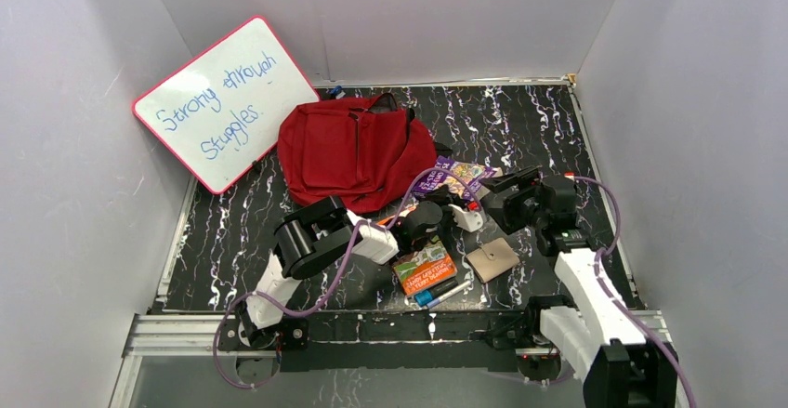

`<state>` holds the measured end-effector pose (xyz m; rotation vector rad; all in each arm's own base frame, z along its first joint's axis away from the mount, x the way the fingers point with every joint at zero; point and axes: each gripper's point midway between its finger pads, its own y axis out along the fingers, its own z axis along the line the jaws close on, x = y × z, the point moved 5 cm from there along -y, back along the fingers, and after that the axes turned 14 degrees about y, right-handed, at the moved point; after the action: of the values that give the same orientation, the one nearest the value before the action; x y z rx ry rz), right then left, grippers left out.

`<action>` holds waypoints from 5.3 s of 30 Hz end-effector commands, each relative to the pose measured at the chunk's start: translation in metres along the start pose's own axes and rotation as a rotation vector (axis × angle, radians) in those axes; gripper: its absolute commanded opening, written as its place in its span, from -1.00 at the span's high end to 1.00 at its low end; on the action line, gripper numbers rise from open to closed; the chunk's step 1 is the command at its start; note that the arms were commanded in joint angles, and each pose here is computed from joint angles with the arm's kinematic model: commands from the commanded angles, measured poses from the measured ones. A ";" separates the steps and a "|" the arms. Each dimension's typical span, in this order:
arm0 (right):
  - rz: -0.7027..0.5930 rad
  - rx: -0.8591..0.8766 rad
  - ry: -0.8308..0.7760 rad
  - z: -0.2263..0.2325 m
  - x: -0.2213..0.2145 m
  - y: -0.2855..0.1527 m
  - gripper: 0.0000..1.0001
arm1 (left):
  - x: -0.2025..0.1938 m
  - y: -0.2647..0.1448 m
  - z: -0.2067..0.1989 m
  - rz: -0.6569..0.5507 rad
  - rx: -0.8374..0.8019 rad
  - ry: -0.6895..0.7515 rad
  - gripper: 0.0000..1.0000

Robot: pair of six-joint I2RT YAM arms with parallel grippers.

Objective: Pack the student bag
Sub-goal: Pick up the book from the center of the board, then place the book in the student bag.

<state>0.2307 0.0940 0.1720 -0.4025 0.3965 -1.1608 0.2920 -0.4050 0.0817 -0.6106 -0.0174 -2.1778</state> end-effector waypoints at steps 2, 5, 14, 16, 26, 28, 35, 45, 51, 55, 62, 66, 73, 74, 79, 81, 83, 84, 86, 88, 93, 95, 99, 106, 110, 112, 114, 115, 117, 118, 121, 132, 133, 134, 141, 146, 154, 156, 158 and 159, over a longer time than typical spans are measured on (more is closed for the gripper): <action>0.006 0.048 0.012 0.012 0.006 0.024 -0.79 | 0.007 -0.001 0.006 -0.017 0.030 -0.078 1.00; 0.047 0.019 0.008 0.011 0.007 0.039 -0.62 | 0.008 -0.003 0.005 -0.017 0.028 -0.079 1.00; 0.086 0.030 0.011 0.009 0.005 0.049 -0.05 | 0.009 -0.007 -0.002 -0.022 0.010 -0.071 1.00; 0.082 0.039 0.005 0.009 0.005 0.048 0.13 | 0.009 -0.007 -0.002 -0.022 0.010 -0.076 1.00; -0.030 0.043 -0.184 0.027 0.019 0.042 1.00 | 0.041 -0.044 0.027 -0.144 -0.039 -0.214 -0.33; -0.102 0.028 -0.247 0.032 0.028 0.035 1.00 | 0.051 -0.061 0.038 -0.147 -0.097 -0.334 -0.45; -0.203 -0.038 -0.410 0.027 0.040 0.017 1.00 | 0.052 -0.097 0.093 0.084 -0.135 -0.685 -0.57; -0.143 -0.085 -0.435 0.004 0.033 0.012 1.00 | -0.050 -0.059 0.202 0.585 0.038 -0.997 -0.59; -0.096 -0.096 -0.430 -0.005 0.027 0.012 1.00 | -0.061 -0.022 0.207 0.639 -0.030 -1.026 -0.59; -0.093 -0.111 -0.429 -0.012 0.026 0.009 1.00 | -0.059 -0.009 0.207 0.616 -0.031 -1.042 -0.59; -0.092 -0.111 -0.426 -0.017 0.025 0.006 1.00 | -0.083 0.003 0.203 0.724 0.047 -0.948 -0.58; -0.079 -0.118 -0.424 -0.021 0.024 0.006 1.00 | -0.094 0.010 0.201 0.764 0.087 -0.886 -0.51; -0.080 -0.114 -0.428 -0.020 0.023 0.004 1.00 | -0.104 0.021 0.188 0.796 0.058 -0.827 -0.08; -0.085 -0.118 -0.428 -0.019 0.024 0.003 1.00 | -0.103 0.022 0.187 0.792 0.045 -0.825 -0.04; -0.148 -0.085 -0.435 -0.001 0.027 -0.012 1.00 | -0.085 0.017 0.203 0.715 -0.009 -0.855 0.58; -0.175 -0.038 -0.456 0.013 0.027 -0.020 1.00 | -0.078 0.010 0.215 0.685 -0.009 -0.865 0.81; -0.193 0.007 -0.479 0.029 0.026 -0.029 1.00 | -0.071 0.002 0.227 0.659 -0.006 -0.871 0.99; -0.199 0.027 -0.487 0.036 0.025 -0.034 1.00 | -0.067 -0.003 0.233 0.645 -0.006 -0.873 1.00; -0.209 0.067 -0.506 0.052 0.024 -0.043 1.00 | -0.060 -0.013 0.245 0.619 -0.004 -0.876 1.00; -0.207 0.120 -0.520 0.068 0.020 -0.053 1.00 | -0.054 -0.025 0.257 0.600 0.004 -0.874 1.00; -0.181 0.266 -0.522 0.106 0.008 -0.072 1.00 | -0.043 -0.057 0.283 0.549 0.024 -0.881 1.00; -0.141 0.329 -0.524 0.118 0.000 -0.076 1.00 | -0.039 -0.068 0.289 0.523 0.021 -0.889 1.00; -0.033 0.447 -0.515 0.136 -0.015 -0.079 1.00 | -0.037 -0.089 0.296 0.482 0.018 -0.902 1.00; 0.102 0.556 -0.468 0.147 -0.030 -0.075 1.00 | -0.039 -0.114 0.297 0.435 0.009 -0.924 1.00; 0.101 0.555 -0.469 0.155 -0.029 -0.074 1.00 | -0.043 -0.117 0.288 0.440 -0.006 -0.929 1.00; 0.105 0.524 -0.457 0.153 -0.028 -0.070 1.00 | -0.044 -0.117 0.285 0.445 -0.009 -0.941 1.00; 0.109 0.478 -0.433 0.146 -0.026 -0.062 1.00 | -0.045 -0.116 0.284 0.445 -0.007 -0.953 1.00; 0.108 0.458 -0.422 0.142 -0.024 -0.058 1.00 | -0.045 -0.115 0.284 0.444 -0.005 -0.959 1.00; 0.105 0.397 -0.387 0.129 -0.021 -0.048 1.00 | -0.043 -0.115 0.287 0.436 -0.001 -0.970 1.00; 0.104 0.387 -0.378 0.126 -0.020 -0.043 1.00 | -0.041 -0.115 0.288 0.427 0.000 -0.975 1.00; 0.125 0.378 -0.361 0.123 -0.019 -0.029 1.00 | -0.036 -0.114 0.292 0.390 -0.014 -0.982 1.00; 0.234 0.317 -0.373 0.132 -0.051 0.027 1.00 | -0.028 -0.114 0.304 0.348 -0.007 -0.981 1.00; 0.244 0.305 -0.371 0.131 -0.054 0.033 1.00 | -0.028 -0.114 0.306 0.344 0.000 -0.980 1.00; 0.252 0.300 -0.371 0.131 -0.056 0.038 1.00 | -0.027 -0.114 0.308 0.340 0.004 -0.977 1.00; 0.341 0.329 -0.400 0.137 -0.074 0.073 1.00 | -0.024 -0.110 0.314 0.321 0.000 -0.961 1.00; 0.424 0.333 -0.406 0.141 -0.088 0.101 1.00 | -0.023 -0.108 0.313 0.315 -0.014 -0.965 1.00; 0.542 0.348 -0.399 0.157 -0.121 0.133 1.00 | -0.023 -0.106 0.312 0.317 -0.015 -0.956 1.00; 0.563 0.338 -0.392 0.155 -0.128 0.141 1.00 | -0.023 -0.105 0.313 0.316 -0.017 -0.957 1.00; 0.572 0.329 -0.388 0.153 -0.132 0.149 1.00 | -0.023 -0.104 0.313 0.313 -0.017 -0.958 1.00; 0.568 0.310 -0.383 0.150 -0.133 0.154 1.00 | -0.022 -0.104 0.313 0.311 -0.018 -0.958 1.00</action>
<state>0.3701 0.2661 0.1912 -0.3587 0.0968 -0.5945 0.3555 -0.2530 0.3291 -1.4974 -0.2780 -1.3316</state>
